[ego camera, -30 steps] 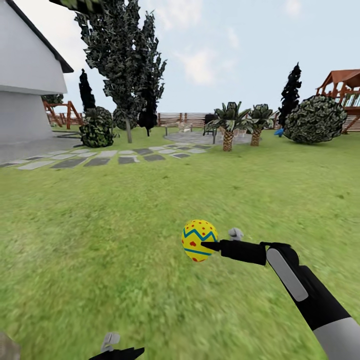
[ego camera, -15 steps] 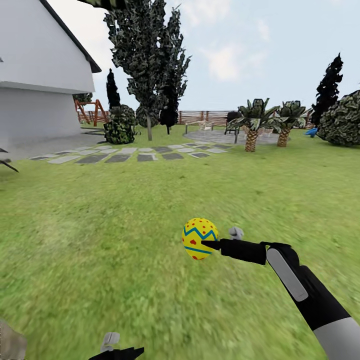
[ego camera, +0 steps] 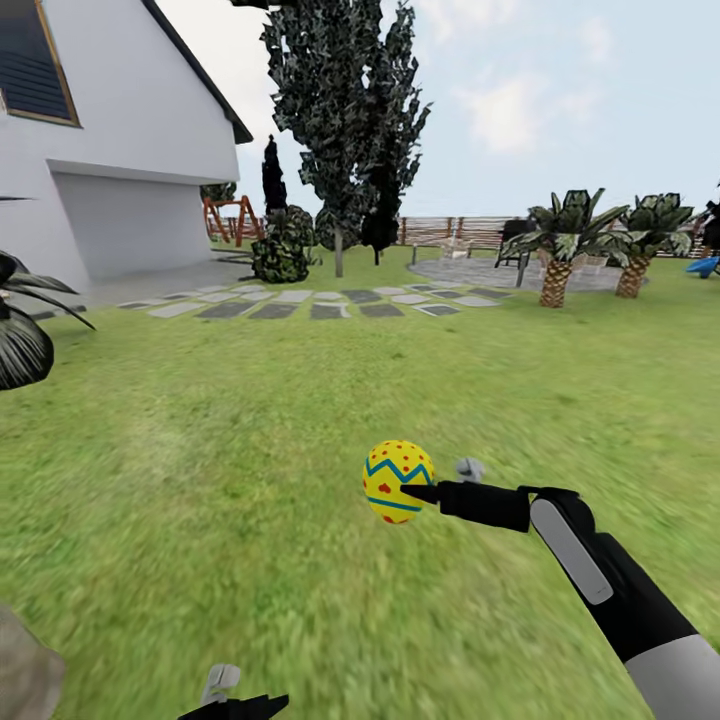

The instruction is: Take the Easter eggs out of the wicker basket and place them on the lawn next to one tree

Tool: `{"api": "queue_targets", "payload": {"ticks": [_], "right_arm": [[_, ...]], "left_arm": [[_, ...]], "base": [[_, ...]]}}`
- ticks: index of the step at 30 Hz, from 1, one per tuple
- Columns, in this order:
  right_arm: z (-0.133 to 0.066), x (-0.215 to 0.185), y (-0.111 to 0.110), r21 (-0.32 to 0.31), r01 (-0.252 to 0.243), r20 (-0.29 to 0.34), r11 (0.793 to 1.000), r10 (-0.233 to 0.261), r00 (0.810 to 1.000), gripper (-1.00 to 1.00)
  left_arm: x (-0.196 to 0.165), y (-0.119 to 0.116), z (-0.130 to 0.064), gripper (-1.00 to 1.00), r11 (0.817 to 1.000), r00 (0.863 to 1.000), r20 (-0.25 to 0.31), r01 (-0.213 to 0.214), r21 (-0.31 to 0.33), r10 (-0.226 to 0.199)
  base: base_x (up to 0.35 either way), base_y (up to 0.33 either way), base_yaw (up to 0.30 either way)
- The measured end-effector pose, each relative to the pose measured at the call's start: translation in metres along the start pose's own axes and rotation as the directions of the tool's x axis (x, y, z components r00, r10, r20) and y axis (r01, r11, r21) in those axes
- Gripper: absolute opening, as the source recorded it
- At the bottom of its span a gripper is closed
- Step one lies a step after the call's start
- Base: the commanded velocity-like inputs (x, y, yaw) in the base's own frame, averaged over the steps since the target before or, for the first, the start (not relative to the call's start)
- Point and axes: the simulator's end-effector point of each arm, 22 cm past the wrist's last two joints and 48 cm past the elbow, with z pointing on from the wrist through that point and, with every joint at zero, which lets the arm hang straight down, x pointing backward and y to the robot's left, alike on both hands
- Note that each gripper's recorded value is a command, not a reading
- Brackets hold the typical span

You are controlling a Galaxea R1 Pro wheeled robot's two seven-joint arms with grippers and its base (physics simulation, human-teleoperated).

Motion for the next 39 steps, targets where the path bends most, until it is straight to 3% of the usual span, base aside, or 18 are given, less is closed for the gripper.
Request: {"api": "queue_targets", "payload": {"ticks": [29,39], "right_arm": [[0.006,0.007,-0.009,0.004,-0.018,-0.015,1.0,0.018,1.0,-1.0],[0.008,0.011,-0.013,0.006,-0.025,-0.022,1.0,0.025,0.999,-1.0]], "left_arm": [[0.008,0.006,0.0,1.0,1.0,1.0,-0.012,0.02,-0.008,-0.02],[0.01,0.008,0.001,1.0,1.0,1.0,-0.015,0.027,-0.009,-0.028]], "base": [[0.256,-0.212,0.262],[0.047,-0.036,0.262]]}}
